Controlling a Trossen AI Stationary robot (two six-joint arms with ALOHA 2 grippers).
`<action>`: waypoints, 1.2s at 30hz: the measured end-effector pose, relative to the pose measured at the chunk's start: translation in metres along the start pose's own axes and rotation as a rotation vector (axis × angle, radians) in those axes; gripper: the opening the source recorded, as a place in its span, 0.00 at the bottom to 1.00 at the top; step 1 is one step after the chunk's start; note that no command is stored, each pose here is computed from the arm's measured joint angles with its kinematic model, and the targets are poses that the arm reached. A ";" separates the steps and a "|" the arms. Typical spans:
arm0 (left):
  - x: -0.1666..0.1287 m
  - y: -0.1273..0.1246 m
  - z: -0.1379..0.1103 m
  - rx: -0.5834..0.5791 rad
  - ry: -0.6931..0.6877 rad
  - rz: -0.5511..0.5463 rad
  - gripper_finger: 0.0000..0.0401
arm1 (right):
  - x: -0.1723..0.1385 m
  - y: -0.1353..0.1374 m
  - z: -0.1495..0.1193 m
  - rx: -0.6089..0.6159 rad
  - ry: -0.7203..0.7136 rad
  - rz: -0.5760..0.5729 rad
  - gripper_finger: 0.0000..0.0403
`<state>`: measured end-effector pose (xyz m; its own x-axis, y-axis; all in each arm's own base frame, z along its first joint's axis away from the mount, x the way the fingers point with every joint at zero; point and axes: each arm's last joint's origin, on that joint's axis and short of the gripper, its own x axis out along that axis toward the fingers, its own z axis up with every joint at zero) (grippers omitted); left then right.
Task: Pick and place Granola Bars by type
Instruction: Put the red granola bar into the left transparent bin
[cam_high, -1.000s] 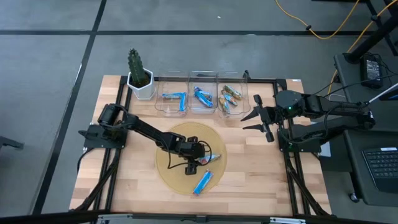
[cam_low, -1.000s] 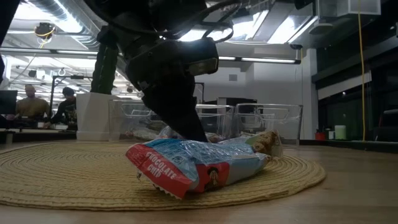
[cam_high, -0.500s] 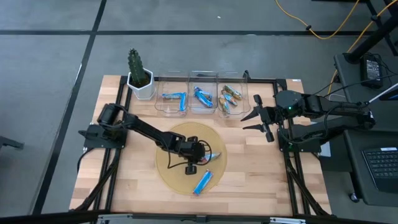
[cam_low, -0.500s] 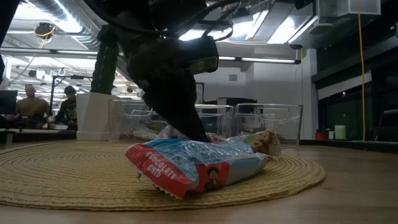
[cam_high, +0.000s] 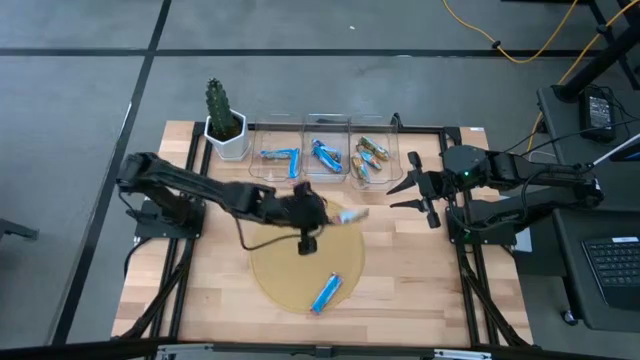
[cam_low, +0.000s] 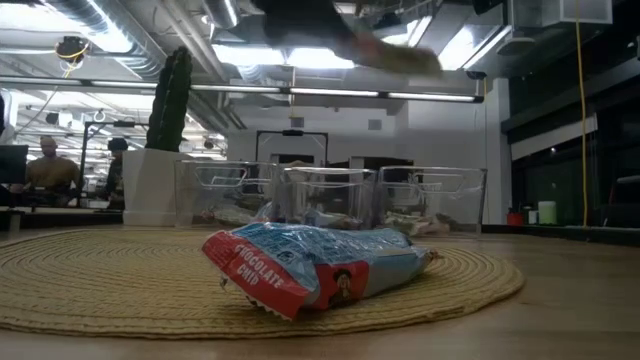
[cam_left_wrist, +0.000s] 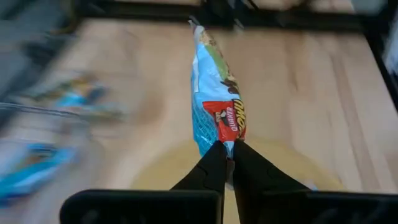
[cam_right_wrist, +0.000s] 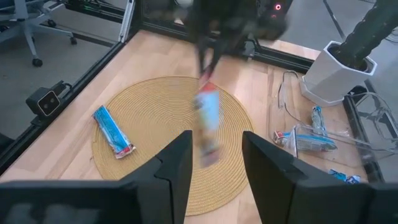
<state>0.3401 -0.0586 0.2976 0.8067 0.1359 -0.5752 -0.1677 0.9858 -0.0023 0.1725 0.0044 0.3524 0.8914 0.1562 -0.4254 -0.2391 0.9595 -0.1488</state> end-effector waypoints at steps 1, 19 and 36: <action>-0.009 0.004 0.006 -0.010 -0.024 0.029 0.01 | 0.000 0.000 0.000 0.000 0.002 -0.006 0.35; -0.072 0.025 0.029 -0.231 -0.234 0.281 0.01 | 0.000 -0.001 0.000 -0.034 0.012 -0.043 0.35; -0.206 0.110 -0.005 -0.203 -0.167 0.569 0.01 | -0.001 -0.006 0.007 -0.059 -0.048 -0.157 0.35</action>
<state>0.1530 0.0216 0.4115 0.6345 0.6635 -0.3965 -0.6879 0.7187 0.1017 0.1762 0.0003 0.3600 0.9368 0.0177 -0.3495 -0.1162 0.9577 -0.2631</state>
